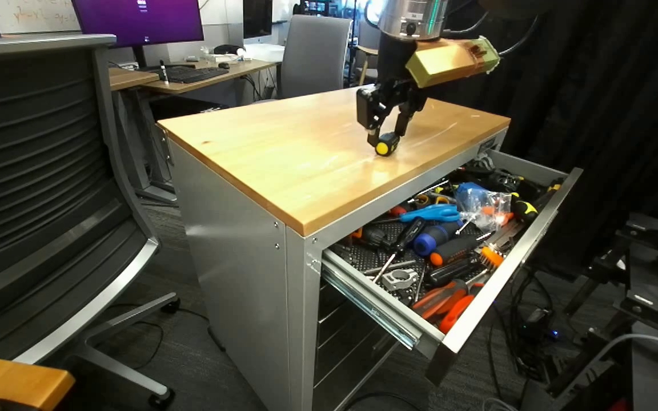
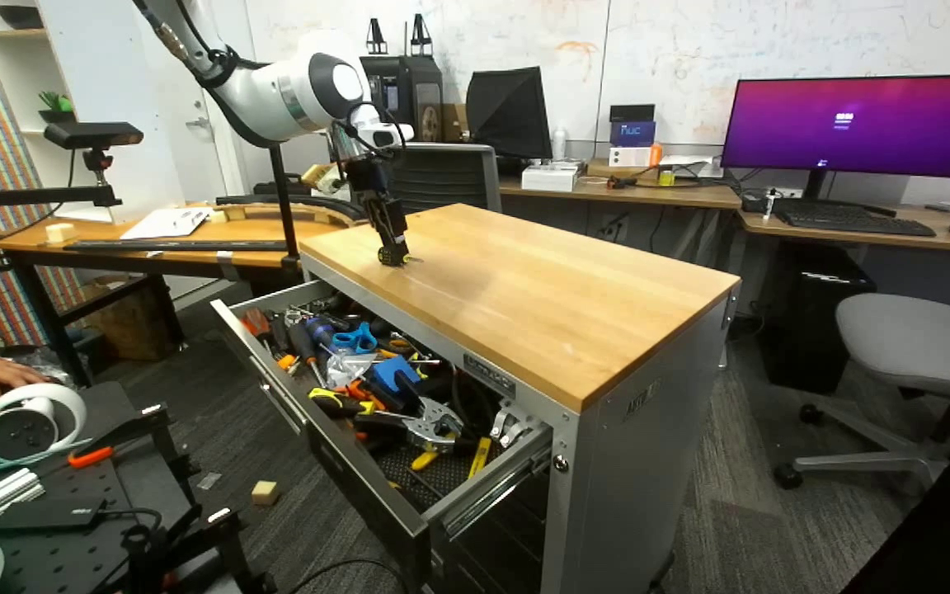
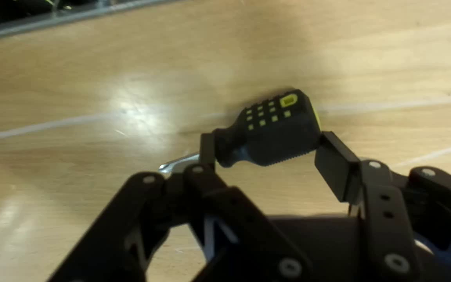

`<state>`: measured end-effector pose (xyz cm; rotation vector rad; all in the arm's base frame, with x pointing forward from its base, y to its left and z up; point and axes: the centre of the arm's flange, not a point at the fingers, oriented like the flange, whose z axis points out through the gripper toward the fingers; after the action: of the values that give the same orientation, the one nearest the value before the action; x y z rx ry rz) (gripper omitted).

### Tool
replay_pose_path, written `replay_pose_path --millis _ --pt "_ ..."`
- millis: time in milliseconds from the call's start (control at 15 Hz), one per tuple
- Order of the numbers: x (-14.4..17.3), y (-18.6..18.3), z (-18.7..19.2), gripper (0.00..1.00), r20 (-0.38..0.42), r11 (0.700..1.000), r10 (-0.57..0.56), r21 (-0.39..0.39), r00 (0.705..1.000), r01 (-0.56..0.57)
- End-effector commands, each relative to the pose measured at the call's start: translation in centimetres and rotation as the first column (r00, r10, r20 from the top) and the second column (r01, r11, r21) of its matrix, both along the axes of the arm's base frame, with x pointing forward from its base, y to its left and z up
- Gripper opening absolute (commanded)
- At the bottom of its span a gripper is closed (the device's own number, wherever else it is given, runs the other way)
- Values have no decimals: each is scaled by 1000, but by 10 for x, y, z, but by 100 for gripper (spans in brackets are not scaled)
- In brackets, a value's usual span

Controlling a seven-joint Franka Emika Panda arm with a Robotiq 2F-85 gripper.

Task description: Put the screwdriver in the open drawer and then close the drawer

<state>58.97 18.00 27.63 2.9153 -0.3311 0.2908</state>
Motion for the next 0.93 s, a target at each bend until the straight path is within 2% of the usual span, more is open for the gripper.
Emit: replay_pose_path --millis 0,133,467,533,600,667,800,867 --pt "-47 -15 12 39 -70 996 -10 -89 998 4" --pt "-62 -17 9 39 -109 994 0 -105 994 -12" --pt "-90 -14 6 39 -133 992 35 -115 990 -51" --pt "-96 -15 5 43 -141 992 36 -116 989 -53" --pt "-100 -16 4 89 -150 992 39 -109 988 -56" --pt "-105 -16 3 89 -157 992 40 -108 987 -57" --pt "-115 -21 3 99 -175 991 42 -119 984 -63" --pt "-120 -27 4 100 -199 991 39 -118 979 -64"
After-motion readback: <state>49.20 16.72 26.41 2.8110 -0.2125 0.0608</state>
